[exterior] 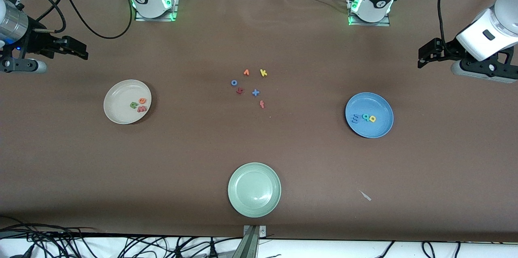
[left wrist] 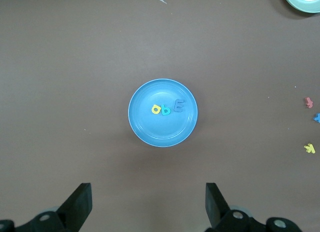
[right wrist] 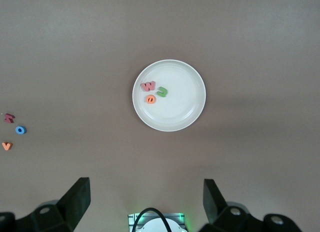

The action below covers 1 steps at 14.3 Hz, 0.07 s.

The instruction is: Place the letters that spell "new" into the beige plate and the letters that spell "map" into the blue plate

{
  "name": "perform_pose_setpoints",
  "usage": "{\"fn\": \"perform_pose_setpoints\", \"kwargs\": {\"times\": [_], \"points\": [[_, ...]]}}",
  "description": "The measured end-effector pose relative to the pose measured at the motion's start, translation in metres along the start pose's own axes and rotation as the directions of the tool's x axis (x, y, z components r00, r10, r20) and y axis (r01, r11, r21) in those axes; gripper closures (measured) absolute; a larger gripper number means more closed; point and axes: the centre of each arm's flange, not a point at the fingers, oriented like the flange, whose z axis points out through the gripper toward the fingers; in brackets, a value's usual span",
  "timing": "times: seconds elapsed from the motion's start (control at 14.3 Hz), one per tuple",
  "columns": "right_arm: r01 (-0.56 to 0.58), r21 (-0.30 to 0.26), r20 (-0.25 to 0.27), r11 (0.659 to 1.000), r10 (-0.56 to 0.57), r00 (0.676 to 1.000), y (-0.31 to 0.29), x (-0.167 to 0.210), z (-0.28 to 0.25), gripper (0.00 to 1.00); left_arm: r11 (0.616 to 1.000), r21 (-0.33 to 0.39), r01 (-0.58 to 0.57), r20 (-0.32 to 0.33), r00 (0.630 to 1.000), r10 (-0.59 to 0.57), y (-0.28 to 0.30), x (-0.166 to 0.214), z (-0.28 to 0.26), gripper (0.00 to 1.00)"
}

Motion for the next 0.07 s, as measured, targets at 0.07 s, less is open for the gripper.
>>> {"fn": "perform_pose_setpoints", "kwargs": {"times": [0.07], "points": [[0.001, 0.000, -0.004, 1.000, -0.001, 1.000, -0.0005, 0.0006, -0.0001, 0.00, 1.000, 0.000, -0.001, 0.000, 1.000, 0.001, 0.0008, 0.0001, 0.0000, 0.00]]}}
